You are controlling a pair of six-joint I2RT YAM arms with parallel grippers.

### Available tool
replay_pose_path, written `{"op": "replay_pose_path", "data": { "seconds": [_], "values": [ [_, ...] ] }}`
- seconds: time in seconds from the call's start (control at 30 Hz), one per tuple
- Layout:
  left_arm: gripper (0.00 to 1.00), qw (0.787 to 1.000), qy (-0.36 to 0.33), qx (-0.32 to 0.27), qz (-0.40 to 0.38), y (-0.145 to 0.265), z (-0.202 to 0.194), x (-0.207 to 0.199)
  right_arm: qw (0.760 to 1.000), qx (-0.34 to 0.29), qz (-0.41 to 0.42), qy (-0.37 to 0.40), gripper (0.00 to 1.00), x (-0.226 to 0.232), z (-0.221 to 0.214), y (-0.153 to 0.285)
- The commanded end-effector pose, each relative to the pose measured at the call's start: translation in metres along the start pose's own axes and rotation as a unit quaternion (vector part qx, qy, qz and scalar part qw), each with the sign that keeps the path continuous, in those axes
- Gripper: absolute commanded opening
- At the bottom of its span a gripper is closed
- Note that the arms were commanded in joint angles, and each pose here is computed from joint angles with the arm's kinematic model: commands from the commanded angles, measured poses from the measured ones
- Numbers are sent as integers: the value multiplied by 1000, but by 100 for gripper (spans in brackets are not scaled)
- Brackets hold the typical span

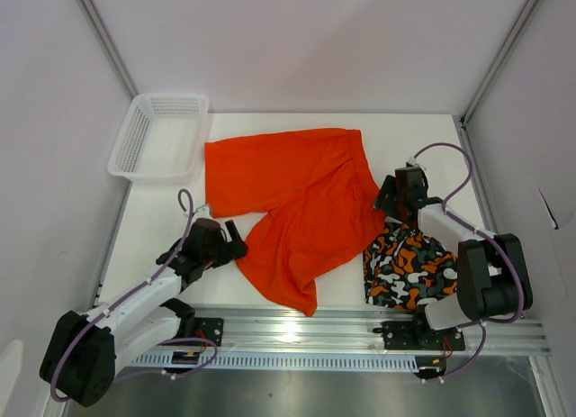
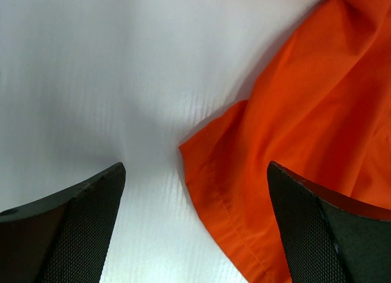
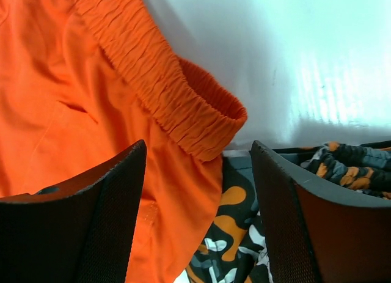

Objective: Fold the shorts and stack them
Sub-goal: Flatten the shorts out

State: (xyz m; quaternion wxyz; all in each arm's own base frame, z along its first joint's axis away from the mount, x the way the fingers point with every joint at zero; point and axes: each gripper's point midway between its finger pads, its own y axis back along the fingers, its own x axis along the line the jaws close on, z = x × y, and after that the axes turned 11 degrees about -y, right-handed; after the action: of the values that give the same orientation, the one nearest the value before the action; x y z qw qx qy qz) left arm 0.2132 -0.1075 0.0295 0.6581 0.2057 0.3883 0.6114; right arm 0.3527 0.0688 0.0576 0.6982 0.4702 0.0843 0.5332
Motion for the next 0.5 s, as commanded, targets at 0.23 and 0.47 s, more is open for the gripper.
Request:
{"op": "replay_pose_path", "data": {
  "seconds": [0.23, 0.47],
  "values": [
    [89, 996, 52, -55, -41, -11, 14, -10, 999, -13, 6, -40, 59, -2, 12, -22],
    [68, 994, 70, -50, -69, -18, 12, -19, 998, -16, 23, -62, 34, -5, 12, -22]
  ]
}}
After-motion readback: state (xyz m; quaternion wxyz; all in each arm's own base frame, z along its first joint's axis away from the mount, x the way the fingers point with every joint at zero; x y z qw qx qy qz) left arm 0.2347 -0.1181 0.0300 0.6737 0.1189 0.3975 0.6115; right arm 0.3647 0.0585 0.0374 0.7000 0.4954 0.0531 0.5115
